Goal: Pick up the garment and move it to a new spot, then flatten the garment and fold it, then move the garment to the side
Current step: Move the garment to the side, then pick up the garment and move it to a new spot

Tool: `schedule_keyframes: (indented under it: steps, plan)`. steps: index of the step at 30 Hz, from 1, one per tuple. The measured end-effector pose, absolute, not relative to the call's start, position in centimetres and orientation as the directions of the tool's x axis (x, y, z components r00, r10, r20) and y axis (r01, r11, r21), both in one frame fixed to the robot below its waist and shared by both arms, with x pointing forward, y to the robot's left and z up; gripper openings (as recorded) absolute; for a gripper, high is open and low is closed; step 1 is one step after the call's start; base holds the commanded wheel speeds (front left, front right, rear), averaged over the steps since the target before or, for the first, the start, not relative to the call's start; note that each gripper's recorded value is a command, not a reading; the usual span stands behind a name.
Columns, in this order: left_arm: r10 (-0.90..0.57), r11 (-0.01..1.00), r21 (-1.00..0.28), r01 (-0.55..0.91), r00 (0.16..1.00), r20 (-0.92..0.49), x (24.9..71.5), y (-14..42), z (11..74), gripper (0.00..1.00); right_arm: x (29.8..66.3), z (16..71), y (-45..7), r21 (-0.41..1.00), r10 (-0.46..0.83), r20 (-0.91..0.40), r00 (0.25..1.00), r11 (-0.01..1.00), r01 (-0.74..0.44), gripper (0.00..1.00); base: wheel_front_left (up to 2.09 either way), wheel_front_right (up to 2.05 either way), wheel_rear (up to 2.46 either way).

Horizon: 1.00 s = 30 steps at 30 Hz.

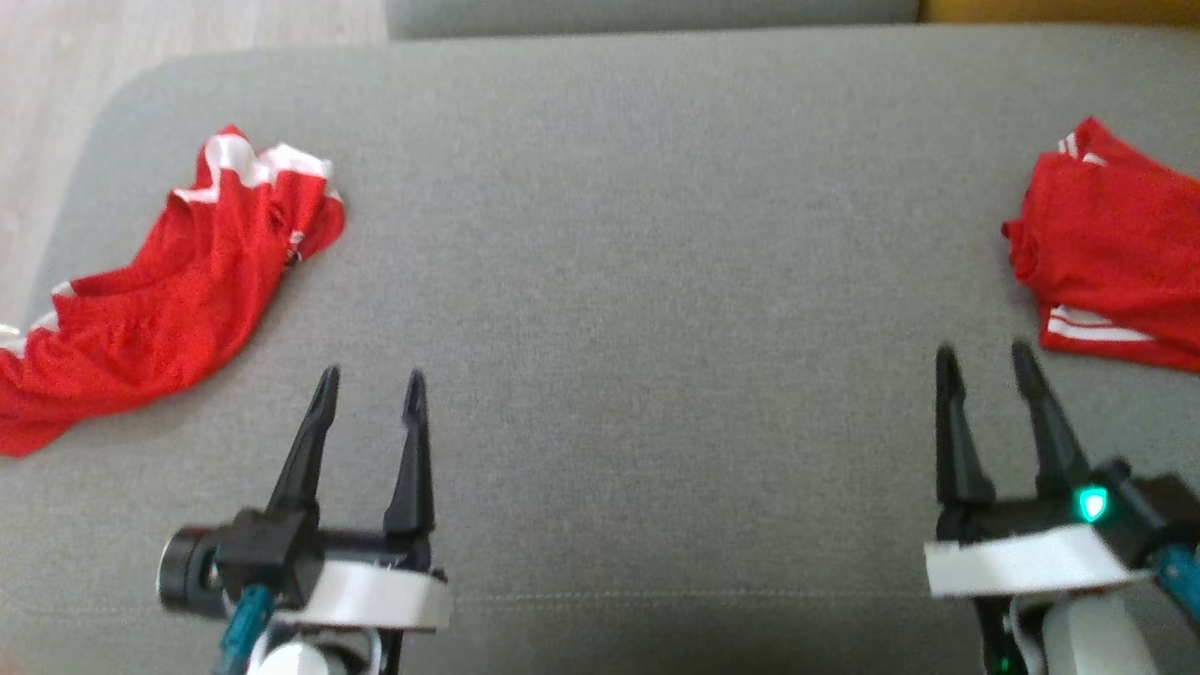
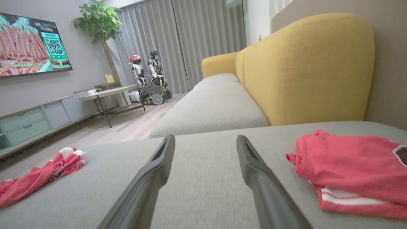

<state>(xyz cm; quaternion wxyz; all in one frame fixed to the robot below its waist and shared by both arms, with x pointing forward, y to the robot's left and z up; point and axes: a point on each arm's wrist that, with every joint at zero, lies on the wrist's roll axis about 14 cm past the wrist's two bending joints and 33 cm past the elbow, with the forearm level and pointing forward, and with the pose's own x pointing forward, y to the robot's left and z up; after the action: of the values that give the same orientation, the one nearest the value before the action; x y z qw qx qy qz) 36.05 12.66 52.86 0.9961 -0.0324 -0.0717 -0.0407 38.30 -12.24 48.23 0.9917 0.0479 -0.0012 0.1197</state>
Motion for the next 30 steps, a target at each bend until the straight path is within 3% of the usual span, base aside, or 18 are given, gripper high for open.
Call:
schedule_keyframes:
  steps: [9,30]
  plan:
    - [-0.052,0.998,-0.027,0.056,0.988,0.148,33.3,13.5,52.9,1.0,36.0,49.1,-12.7,0.076,0.217,0.034,0.976,0.973,-0.219,1.0,0.0,0.0,0.0]
    - [-0.055,0.998,-0.011,0.057,0.987,0.151,33.1,13.5,53.0,1.0,35.3,48.6,-12.6,0.081,0.217,0.019,0.976,0.973,-0.218,1.0,0.0,0.0,0.0]
